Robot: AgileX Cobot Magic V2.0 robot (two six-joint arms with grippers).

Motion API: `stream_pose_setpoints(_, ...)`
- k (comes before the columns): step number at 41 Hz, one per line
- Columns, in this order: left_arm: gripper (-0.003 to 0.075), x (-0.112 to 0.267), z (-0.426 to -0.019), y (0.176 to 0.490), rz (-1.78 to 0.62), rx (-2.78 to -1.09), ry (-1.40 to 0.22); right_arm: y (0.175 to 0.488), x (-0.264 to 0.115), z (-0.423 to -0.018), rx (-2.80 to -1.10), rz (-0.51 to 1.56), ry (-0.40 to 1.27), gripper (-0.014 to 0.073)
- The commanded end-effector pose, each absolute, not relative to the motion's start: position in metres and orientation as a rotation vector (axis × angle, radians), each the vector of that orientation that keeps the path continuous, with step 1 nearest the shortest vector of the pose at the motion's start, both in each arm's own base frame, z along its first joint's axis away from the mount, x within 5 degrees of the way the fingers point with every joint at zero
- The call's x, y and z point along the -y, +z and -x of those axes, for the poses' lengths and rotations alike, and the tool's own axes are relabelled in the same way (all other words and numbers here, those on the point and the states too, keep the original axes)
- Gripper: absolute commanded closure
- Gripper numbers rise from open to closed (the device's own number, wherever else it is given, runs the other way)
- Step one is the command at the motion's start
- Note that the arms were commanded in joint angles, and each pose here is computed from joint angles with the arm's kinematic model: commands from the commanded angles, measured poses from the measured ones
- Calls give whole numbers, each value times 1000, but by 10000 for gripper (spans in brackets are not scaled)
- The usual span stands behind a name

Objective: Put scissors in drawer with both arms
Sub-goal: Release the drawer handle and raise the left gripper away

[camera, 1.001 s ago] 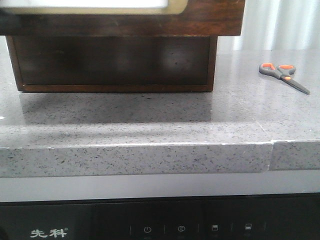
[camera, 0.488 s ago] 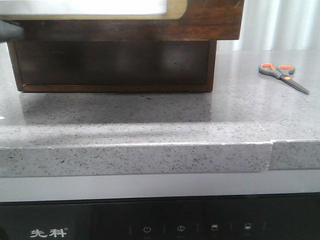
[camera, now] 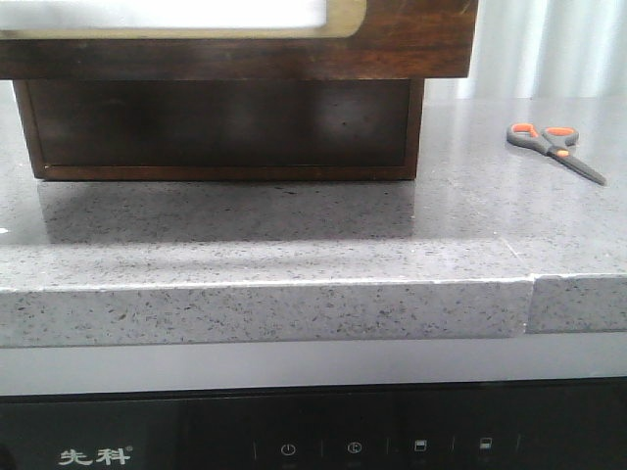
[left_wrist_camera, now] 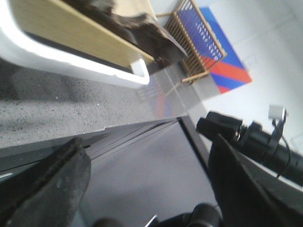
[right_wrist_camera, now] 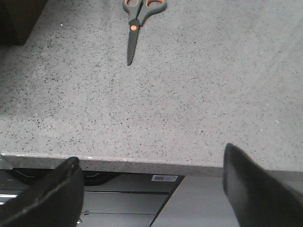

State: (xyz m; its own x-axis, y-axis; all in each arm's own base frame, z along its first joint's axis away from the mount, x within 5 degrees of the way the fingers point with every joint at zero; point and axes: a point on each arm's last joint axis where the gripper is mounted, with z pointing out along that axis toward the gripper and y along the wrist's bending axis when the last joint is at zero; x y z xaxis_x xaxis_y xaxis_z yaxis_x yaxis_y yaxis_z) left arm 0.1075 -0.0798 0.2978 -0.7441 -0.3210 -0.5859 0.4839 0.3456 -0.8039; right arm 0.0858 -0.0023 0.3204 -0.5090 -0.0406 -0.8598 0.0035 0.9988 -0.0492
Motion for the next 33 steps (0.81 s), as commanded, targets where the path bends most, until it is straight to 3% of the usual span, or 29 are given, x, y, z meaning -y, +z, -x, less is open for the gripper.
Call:
stream_pose_setpoints(1, 206, 81, -98, 326, -241, -1901, -1419, 335, 2, -90, -2018, 48, -72, -20)
stream_pose_setpoints(9, 206, 70, -92, 370, -391, -2028, -1009, 335, 2, -90, -2018, 48, -72, -20)
stream_pose_setpoints(18, 207, 48, -85, 422, -389, -1993, -546, 335, 2, -90, -2018, 48, -72, -20)
stream_pose_setpoints(23, 207, 48, -81, 434, -411, -1953, -510, 335, 2, -90, -2018, 48, -72, -20)
stream_pose_setpoints(33, 207, 60, -73, 434, -681, -1877, -500, 335, 2, -90, -2017, 48, -72, -20)
